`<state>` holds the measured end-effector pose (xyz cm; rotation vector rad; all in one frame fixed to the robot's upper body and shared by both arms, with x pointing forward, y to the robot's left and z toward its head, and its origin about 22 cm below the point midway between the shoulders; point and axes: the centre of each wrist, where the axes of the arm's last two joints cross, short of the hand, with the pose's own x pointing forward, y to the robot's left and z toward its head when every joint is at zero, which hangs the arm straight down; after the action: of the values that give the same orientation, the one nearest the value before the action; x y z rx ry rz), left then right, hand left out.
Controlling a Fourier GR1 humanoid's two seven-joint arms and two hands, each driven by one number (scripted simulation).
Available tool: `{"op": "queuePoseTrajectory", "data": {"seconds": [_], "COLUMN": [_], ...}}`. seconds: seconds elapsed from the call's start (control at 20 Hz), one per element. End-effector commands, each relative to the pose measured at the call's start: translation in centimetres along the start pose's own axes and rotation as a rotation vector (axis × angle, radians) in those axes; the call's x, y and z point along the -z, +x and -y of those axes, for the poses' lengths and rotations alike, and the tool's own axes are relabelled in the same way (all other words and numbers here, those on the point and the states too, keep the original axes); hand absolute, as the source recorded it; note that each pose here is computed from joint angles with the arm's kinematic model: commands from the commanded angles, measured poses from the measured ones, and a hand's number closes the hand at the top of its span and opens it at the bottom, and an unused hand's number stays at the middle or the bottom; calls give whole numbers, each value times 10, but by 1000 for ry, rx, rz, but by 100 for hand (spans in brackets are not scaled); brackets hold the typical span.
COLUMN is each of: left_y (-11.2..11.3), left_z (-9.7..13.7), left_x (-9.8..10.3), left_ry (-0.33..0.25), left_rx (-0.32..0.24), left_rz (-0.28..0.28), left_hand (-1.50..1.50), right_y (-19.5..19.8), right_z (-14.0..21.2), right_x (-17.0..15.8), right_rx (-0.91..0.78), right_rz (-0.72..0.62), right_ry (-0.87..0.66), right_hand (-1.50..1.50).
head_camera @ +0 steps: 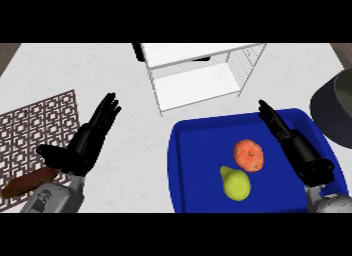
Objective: Pick the squash from the tray and place it in the tiered shelf
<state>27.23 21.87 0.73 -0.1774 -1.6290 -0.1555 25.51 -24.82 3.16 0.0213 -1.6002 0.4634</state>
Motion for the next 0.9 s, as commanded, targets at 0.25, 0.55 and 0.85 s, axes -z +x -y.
{"op": "queuePoseTrajectory", "data": {"seconds": [0.25, 0.55, 0.85], "left_y": [-35, -35, -51], "left_z": [-54, -59, -40], "left_x": [-41, -44, -52], "left_ry": [141, 101, 63], "left_rx": [259, 250, 226], "left_rz": [-280, -330, -345], "left_hand": [0, 0, 0], "right_y": [1, -64, -37], "right_z": [124, 104, 90], "right_x": [-42, -66, -40], "right_rx": [-289, -20, -79], "right_rz": [-192, -247, -95], "right_ry": [-534, -631, -329], "right_hand": [-150, -150, -150]}}
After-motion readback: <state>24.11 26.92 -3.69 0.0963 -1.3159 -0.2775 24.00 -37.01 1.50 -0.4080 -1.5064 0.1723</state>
